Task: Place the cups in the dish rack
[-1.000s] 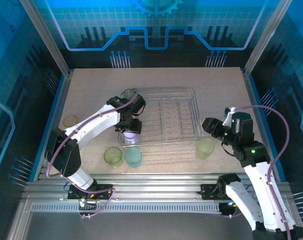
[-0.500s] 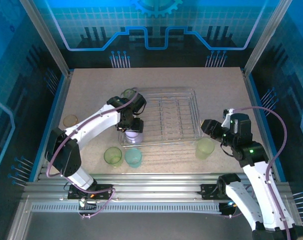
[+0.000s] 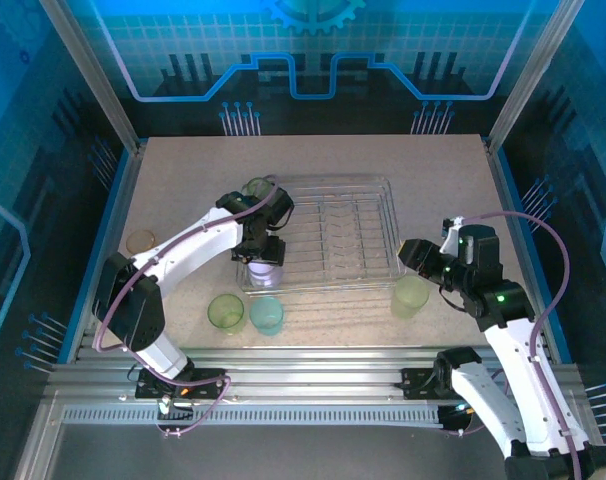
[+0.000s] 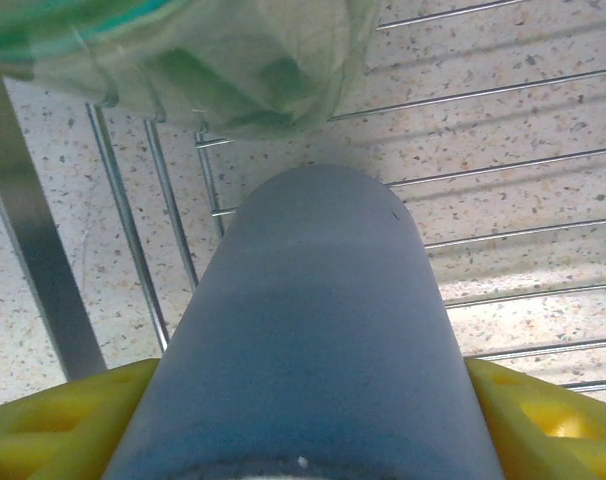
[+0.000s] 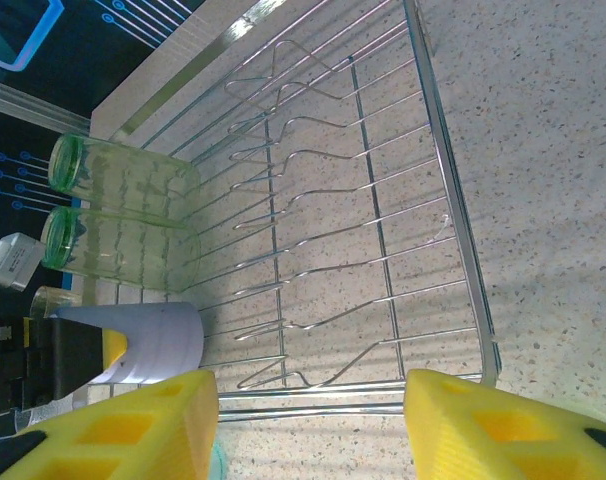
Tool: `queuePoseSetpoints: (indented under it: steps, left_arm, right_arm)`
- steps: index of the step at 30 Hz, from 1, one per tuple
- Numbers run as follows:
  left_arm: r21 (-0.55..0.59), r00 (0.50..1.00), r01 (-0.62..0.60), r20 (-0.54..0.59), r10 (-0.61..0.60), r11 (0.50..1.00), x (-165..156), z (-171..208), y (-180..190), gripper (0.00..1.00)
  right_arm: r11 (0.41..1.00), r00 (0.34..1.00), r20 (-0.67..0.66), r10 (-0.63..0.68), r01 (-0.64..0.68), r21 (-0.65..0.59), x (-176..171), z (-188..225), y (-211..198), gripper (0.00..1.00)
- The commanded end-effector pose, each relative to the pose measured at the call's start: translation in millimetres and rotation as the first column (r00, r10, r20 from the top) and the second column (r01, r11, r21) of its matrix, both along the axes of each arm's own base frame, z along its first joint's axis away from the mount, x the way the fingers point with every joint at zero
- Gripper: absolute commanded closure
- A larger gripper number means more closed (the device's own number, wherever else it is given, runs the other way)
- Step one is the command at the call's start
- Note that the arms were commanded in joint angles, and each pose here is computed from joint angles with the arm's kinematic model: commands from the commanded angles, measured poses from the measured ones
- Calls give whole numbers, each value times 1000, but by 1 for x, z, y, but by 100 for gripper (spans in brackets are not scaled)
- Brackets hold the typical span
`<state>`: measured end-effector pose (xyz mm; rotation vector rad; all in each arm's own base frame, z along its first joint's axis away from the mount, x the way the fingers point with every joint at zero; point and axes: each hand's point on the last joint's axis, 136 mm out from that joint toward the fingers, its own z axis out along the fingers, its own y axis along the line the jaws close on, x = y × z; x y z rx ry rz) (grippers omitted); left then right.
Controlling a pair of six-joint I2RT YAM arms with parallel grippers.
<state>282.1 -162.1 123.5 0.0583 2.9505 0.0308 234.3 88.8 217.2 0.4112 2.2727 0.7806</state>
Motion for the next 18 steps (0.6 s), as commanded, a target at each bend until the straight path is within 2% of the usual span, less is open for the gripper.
queuePoseSetpoints:
  steps: [1,8,17,18]
  left_arm:
    - [88,997,-10,-74,17,996,-16,-14,18,31]
    - [110,998,-16,-63,23,994,-17,-11,24,24]
    - [73,1000,-24,-5,24,997,-15,8,23,1]
    - [64,1000,-23,5,23,998,-15,12,23,1]
  right_arm:
    - [1000,1000,17,8,-8,2,2,4,-1,47]
    - [1000,1000,2,20,-20,6,1,2,1,46]
    - [997,997,-28,72,-72,-3,1,1,7,45]
    - [997,996,-35,77,-78,-11,0,1,7,45]
